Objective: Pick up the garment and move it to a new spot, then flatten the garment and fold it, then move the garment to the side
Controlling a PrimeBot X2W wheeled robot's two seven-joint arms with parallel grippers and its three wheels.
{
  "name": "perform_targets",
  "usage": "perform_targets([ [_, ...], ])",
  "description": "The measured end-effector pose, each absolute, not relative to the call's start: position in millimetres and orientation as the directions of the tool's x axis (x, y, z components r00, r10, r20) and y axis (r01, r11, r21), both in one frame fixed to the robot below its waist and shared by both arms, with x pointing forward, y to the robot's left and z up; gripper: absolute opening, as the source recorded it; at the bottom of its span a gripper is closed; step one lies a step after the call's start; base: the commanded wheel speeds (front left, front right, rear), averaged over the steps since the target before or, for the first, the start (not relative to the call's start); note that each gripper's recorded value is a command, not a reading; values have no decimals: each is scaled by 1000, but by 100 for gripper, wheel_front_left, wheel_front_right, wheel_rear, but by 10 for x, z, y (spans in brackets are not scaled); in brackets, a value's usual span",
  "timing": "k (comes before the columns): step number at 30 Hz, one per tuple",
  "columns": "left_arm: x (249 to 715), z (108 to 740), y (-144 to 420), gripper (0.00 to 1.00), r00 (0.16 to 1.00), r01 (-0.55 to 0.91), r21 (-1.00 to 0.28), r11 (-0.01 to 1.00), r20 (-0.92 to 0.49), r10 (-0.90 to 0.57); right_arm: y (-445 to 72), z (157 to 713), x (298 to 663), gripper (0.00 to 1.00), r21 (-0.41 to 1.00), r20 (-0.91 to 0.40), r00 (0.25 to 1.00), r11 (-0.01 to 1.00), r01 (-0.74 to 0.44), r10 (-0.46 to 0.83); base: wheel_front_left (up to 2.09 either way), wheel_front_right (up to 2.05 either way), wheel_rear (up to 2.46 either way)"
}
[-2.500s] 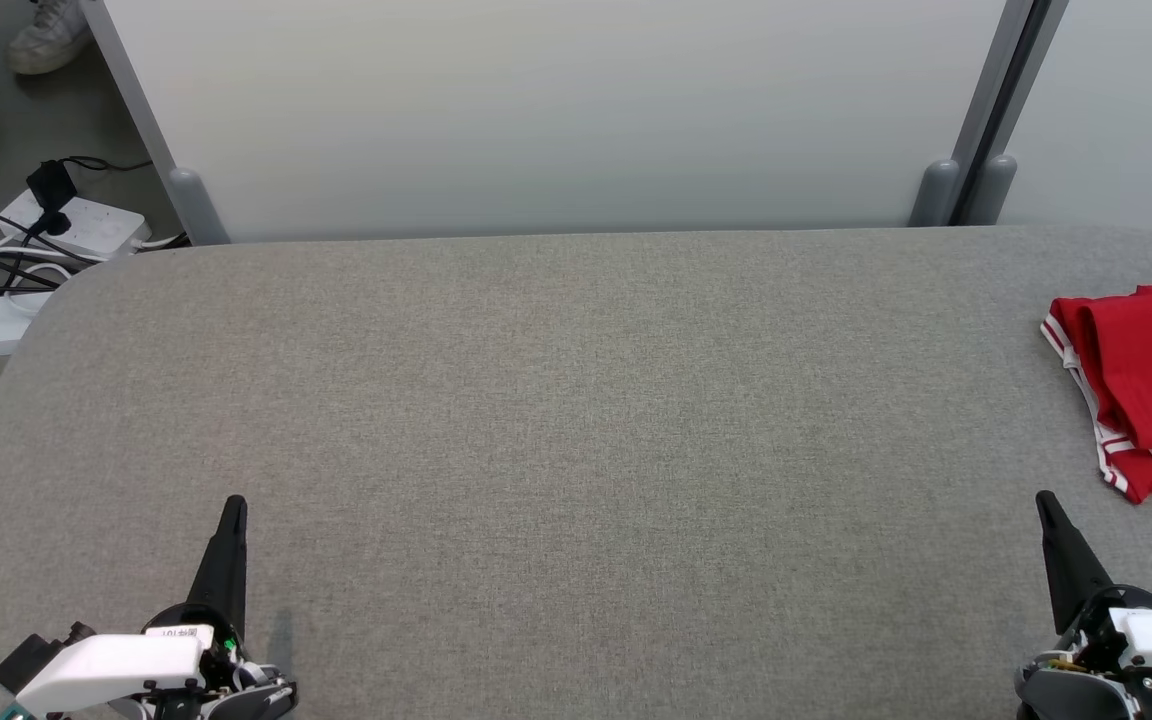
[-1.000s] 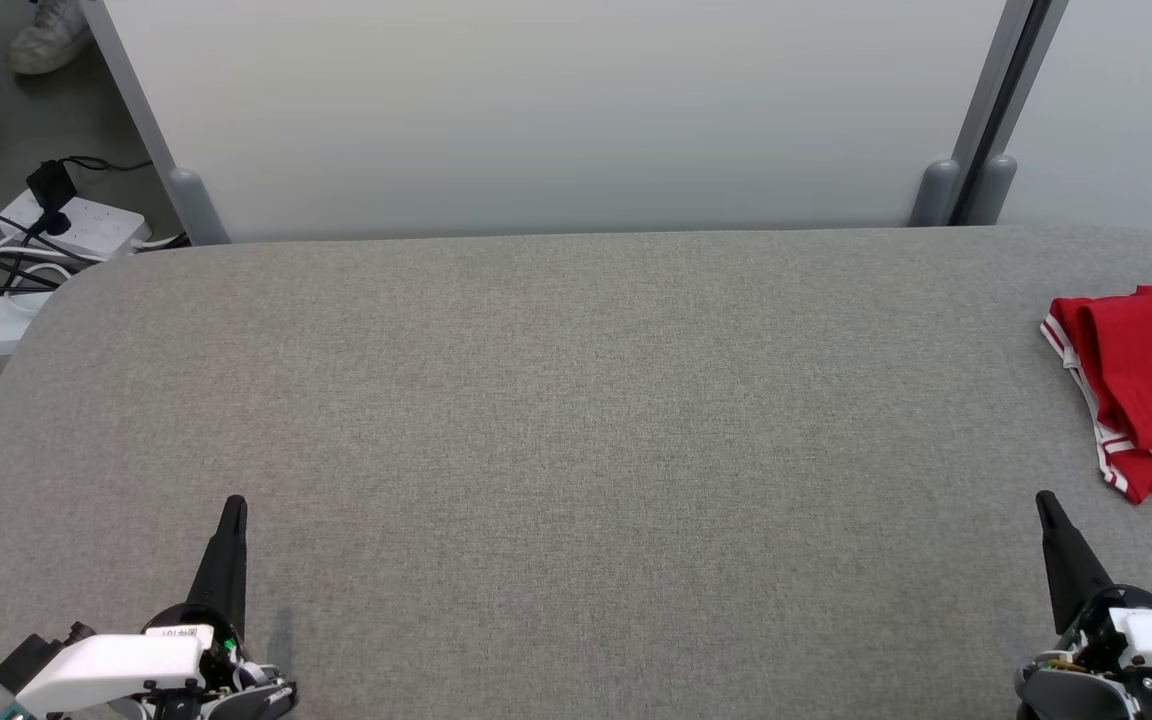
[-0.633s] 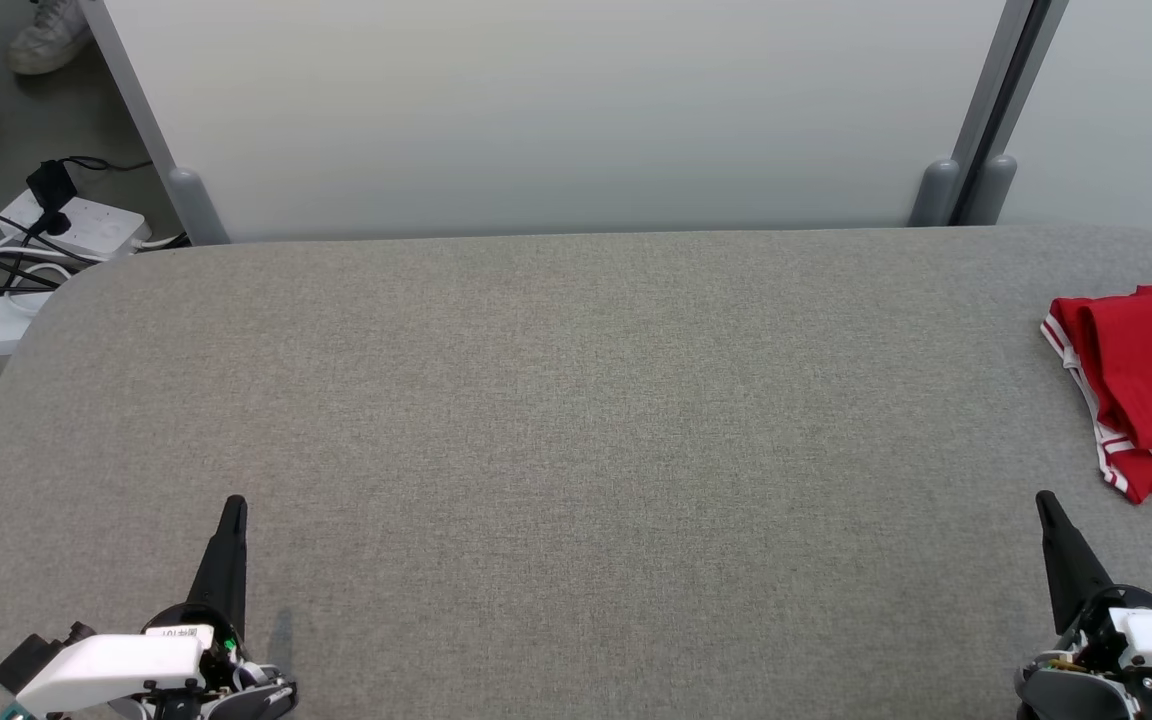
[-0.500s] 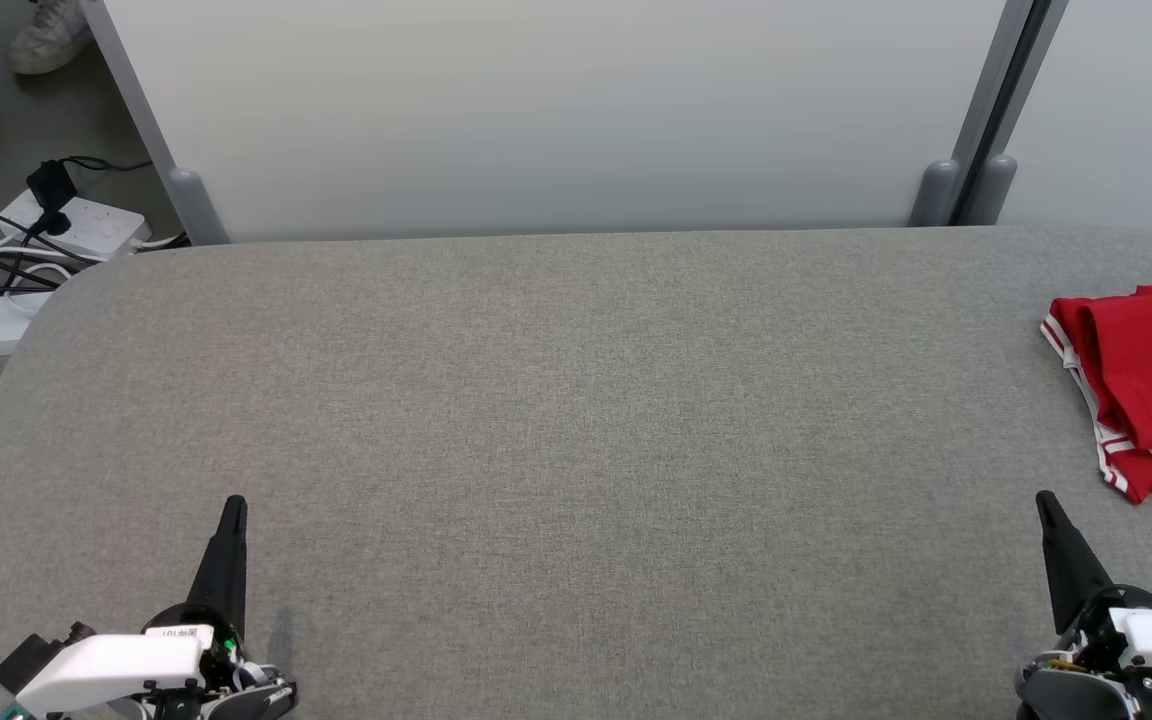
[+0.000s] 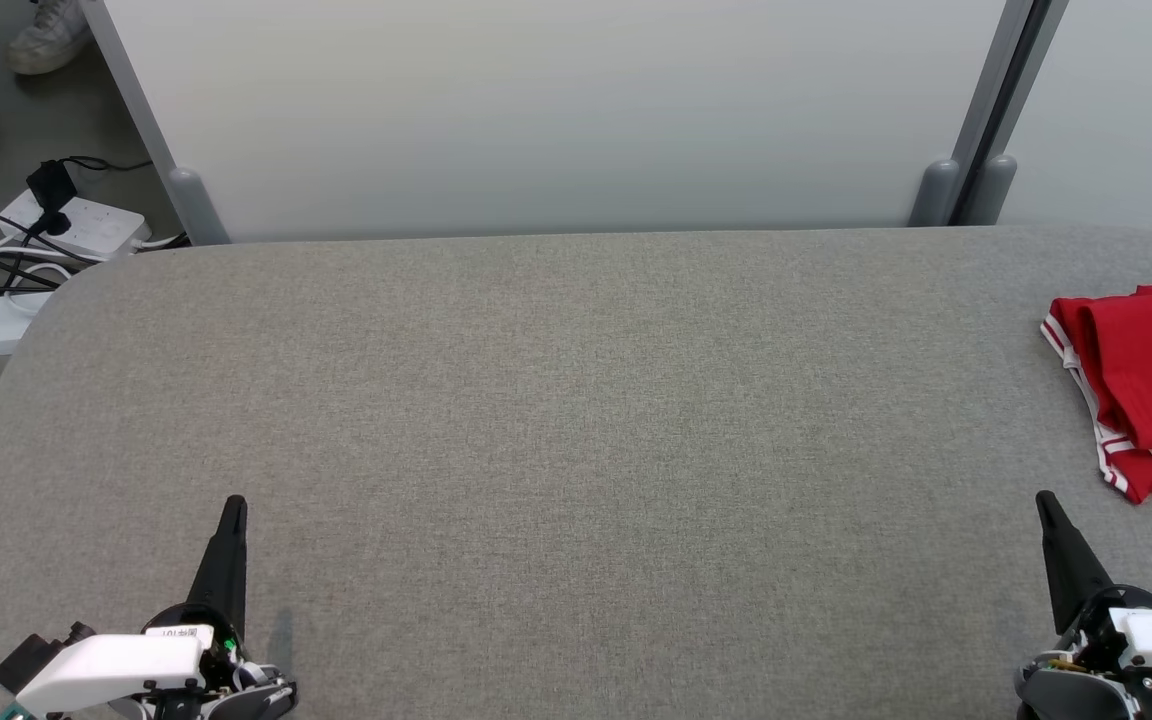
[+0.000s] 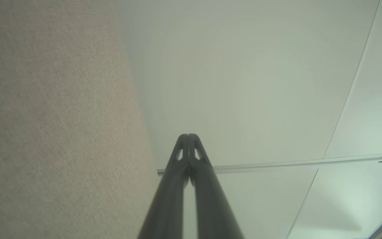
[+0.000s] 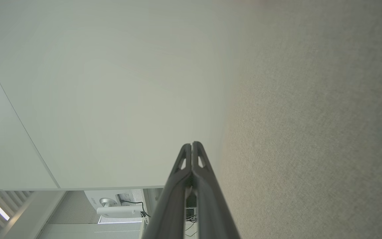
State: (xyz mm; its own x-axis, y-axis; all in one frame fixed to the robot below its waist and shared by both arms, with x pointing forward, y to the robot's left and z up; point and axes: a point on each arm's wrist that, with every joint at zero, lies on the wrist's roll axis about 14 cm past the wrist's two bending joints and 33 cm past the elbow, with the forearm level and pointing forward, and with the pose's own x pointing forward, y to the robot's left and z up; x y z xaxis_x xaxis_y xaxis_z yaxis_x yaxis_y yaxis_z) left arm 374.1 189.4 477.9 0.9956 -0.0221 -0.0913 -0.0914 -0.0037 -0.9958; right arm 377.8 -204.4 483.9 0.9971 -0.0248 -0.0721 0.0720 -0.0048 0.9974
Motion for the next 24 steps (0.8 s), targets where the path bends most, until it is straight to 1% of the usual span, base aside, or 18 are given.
perform_targets([
  [24, 3741, 4779, 1894, 0, 996, -91, -996, -4, -91, -22, -2044, 4839, 3778, 0, 997, -72, 997, -5, 72, -25, 0, 0, 0],
])
